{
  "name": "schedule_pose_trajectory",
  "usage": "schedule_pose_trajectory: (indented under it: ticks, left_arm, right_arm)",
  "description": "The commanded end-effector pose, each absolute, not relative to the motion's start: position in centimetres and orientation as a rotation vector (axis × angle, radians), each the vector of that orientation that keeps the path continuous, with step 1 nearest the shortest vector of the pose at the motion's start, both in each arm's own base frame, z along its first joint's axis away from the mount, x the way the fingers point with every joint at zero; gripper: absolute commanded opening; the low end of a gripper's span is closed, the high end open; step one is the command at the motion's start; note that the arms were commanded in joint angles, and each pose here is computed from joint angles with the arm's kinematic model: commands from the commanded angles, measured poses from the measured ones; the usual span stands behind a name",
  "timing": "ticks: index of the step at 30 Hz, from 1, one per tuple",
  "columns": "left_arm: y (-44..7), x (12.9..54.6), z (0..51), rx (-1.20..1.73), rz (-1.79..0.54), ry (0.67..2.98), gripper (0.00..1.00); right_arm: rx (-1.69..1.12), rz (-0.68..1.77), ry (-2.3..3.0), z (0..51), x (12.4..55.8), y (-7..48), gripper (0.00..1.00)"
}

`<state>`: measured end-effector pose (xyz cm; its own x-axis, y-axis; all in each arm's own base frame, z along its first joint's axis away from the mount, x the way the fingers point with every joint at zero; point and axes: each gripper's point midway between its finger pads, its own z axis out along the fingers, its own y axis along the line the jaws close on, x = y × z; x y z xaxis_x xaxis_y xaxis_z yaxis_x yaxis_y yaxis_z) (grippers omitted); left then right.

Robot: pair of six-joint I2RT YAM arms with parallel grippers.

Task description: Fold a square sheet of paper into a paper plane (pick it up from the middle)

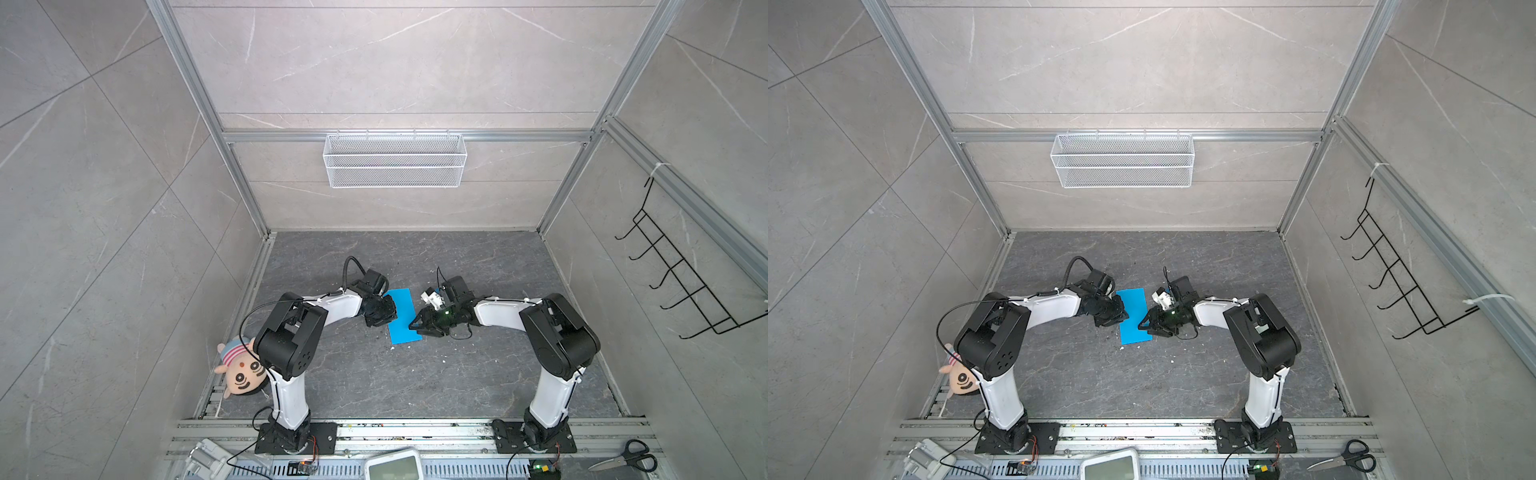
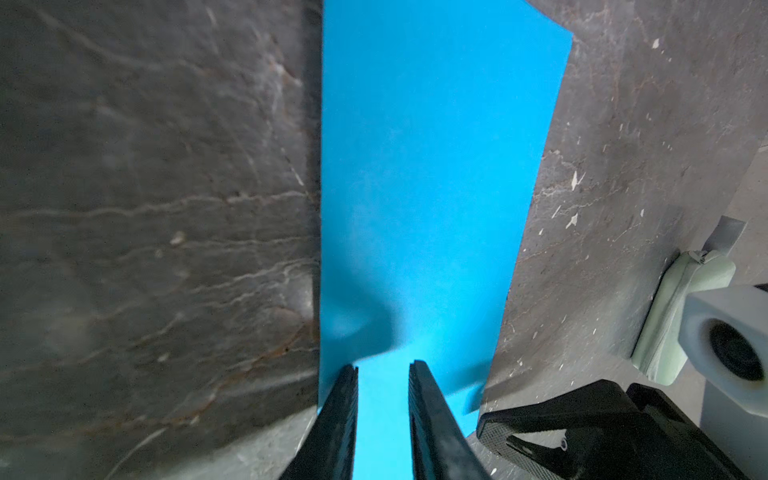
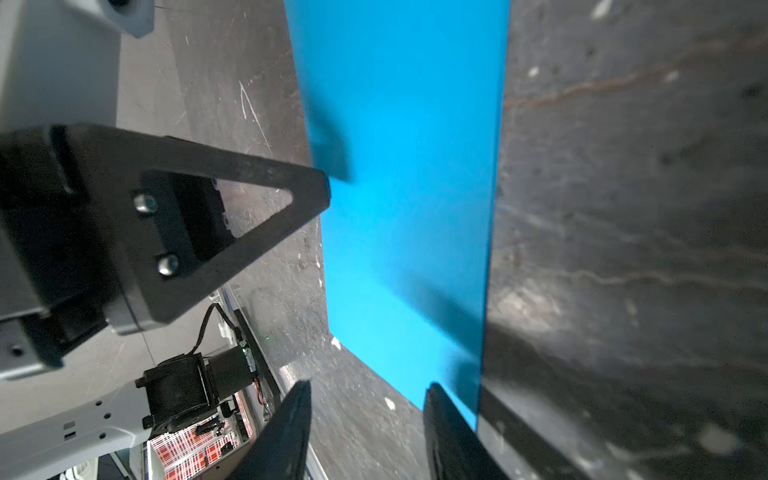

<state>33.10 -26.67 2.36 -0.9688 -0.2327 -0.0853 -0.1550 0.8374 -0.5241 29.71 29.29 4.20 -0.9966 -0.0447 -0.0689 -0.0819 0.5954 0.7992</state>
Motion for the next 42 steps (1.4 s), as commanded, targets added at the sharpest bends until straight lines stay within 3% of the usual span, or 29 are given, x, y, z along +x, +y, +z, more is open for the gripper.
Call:
schedule_pose_trajectory:
  ticks: [1, 10, 32, 42]
  left_arm:
    - [-24.7, 31.3, -0.9, -0.371, -0.657, 2.972, 0.27]
    - [-24.5, 31.1, -1.2, -0.371, -0.649, 2.982, 0.27]
    - [-24.2, 30.9, -1.6, -0.383, -0.627, 2.996, 0.27]
    - [-23.9, 30.7, -1.9, -0.327, -0.593, 3.002, 0.20]
  right_arm:
    - [-0.090, 1.410, 2.762, 3.8, 29.9, 29.6, 0.47]
    - [-0.035, 1.172, 2.769, 2.7, 32.4, 27.5, 0.50]
    - [-0.068, 1.398, 2.736, 3.6, 32.7, 29.9, 0.50]
    - [0.005, 1.336, 2.685, 4.1, 33.8, 28.2, 0.49]
